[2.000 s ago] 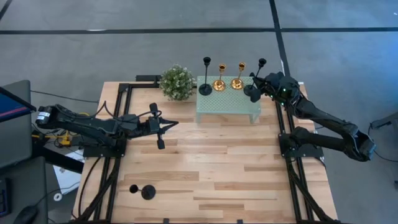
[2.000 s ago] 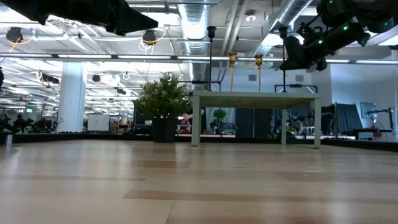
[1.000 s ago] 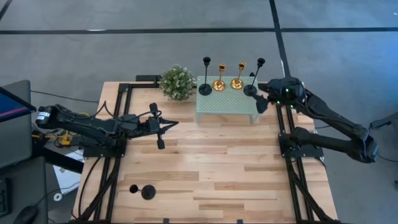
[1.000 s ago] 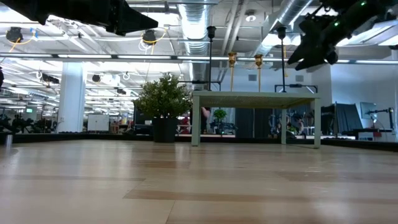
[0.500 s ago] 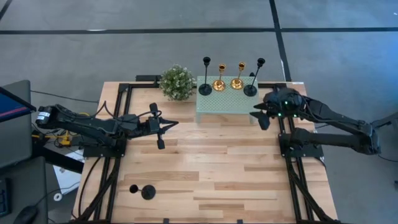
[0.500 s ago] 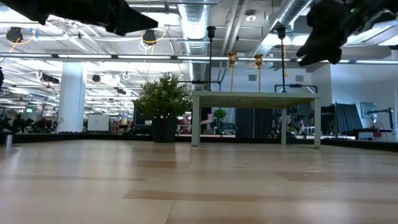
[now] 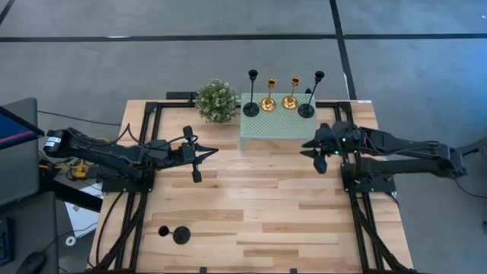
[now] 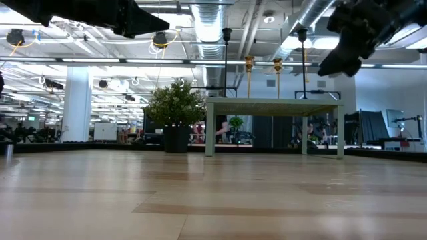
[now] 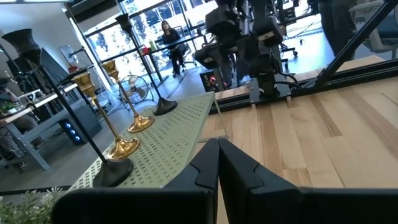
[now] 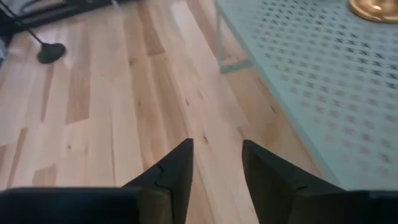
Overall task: Pick & Place candle stick holders
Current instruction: Put the black candle holder on the shelf
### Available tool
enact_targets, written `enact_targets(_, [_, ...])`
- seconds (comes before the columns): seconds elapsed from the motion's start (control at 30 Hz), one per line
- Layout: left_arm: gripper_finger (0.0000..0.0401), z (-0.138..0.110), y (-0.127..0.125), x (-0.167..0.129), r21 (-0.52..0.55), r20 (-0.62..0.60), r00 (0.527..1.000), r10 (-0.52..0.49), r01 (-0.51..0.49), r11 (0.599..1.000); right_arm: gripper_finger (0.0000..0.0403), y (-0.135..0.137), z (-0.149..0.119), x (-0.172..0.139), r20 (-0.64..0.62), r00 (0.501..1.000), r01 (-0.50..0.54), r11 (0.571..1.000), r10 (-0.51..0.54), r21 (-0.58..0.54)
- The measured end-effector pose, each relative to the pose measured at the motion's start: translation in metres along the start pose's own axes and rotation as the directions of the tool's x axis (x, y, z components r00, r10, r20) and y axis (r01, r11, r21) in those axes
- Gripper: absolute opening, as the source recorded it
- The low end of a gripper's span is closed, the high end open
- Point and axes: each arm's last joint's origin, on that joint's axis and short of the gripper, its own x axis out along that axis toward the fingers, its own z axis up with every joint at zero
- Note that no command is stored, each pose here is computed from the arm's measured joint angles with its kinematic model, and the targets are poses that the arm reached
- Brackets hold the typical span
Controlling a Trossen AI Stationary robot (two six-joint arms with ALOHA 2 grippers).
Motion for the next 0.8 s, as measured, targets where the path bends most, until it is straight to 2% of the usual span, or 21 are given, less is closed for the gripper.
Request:
enact_targets(0.3, [0.0008,0.0,0.0,0.0,0.0,0.0,1.0,0.0,0.0,1.0,0.0107,0.0045,-0.0072,0.0109,0.055,0.998,-0.037,0.995,0.042,-0.091])
enact_targets(0.43, [0.0008,0.0,0.0,0.0,0.0,0.0,1.0,0.0,0.0,1.0,0.0108,0.0051,-0.0034,0.0106,0.095,0.994,-0.04,0.995,0.049,-0.096])
enact_targets(0.8, [0.0008,0.0001,0.0,0.0,0.0,0.001,1.0,0.0,0.0,1.0,0.0108,0.0051,-0.0032,0.0106,0.097,0.994,-0.04,0.995,0.049,-0.097])
